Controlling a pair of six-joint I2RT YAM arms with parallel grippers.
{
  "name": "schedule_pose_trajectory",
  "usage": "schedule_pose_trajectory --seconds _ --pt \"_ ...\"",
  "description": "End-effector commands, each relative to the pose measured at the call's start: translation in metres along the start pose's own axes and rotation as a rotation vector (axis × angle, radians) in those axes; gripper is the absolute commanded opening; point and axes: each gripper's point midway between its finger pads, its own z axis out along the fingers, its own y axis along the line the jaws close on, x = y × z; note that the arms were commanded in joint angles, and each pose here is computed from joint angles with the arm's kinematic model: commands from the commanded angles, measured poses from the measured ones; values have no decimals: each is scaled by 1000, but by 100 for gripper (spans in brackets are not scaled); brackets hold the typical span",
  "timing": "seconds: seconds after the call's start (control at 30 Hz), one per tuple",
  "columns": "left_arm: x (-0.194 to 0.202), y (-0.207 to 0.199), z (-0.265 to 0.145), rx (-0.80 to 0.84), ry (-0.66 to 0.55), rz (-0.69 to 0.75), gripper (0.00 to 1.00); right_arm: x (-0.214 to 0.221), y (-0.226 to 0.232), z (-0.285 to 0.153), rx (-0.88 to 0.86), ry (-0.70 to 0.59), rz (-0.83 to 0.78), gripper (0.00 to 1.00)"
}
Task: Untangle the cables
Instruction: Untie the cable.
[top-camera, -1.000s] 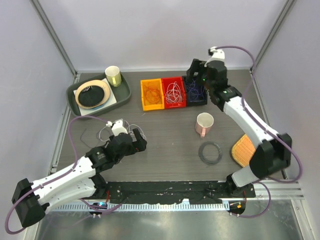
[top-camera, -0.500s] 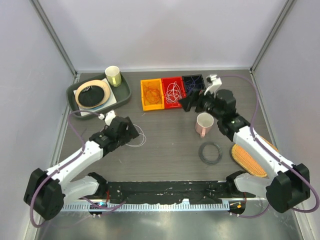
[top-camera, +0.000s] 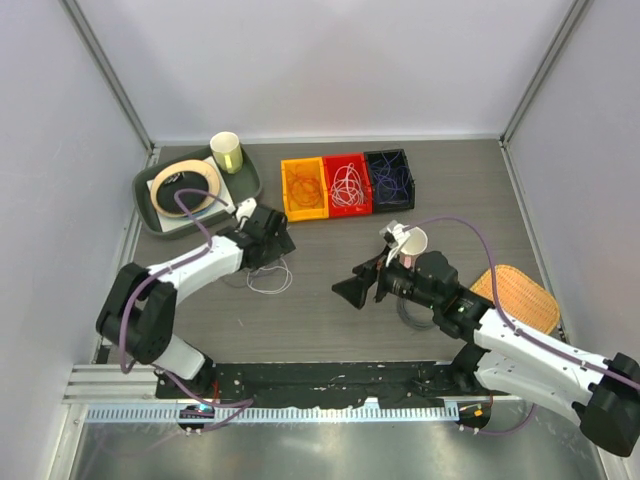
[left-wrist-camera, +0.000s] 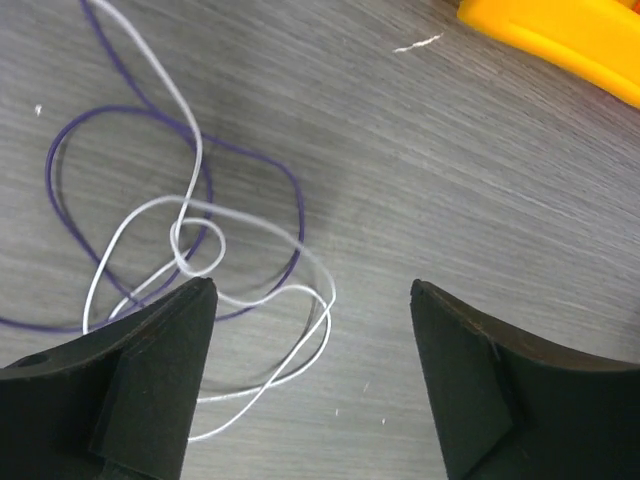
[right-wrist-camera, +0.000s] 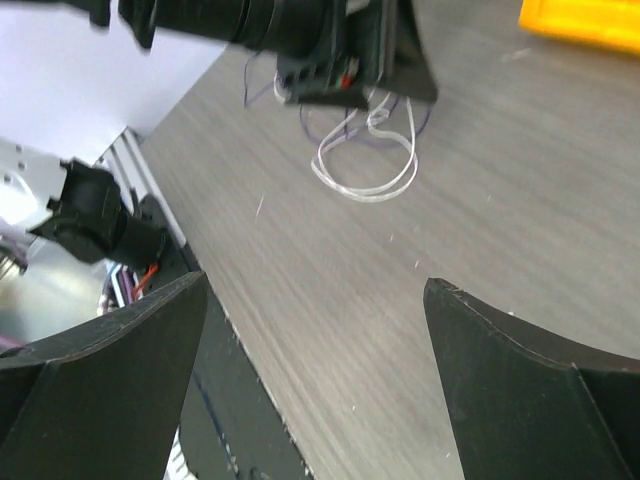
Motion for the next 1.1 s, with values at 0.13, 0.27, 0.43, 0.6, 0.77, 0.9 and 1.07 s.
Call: schedule_pose_trajectory --seconds 0.13,0.27,0.43,0.6,0.77,0.9,1.07 --pt "-17 -13 28 -85 -20 32 57 -9 17 -11 -81 -77 8 95" --pt "-13 -11 35 -136 18 60 9 -9 13 -14 -61 -88 8 95" --pt "-23 -34 4 -33 -17 104 0 -3 8 -12 -48 -75 -7 95" --pt "-20 -75 -52 255 -6 151 0 16 -3 2 -19 -4 -29 95" --pt "-33 -99 -136 544 -69 163 0 23 4 10 -21 19 -124 95" --pt "-42 -106 -198 723 -103 155 0 25 21 12 -77 -19 -253 95" --pt "-40 -119 -262 941 -74 168 0 30 44 24 -90 -75 -470 95"
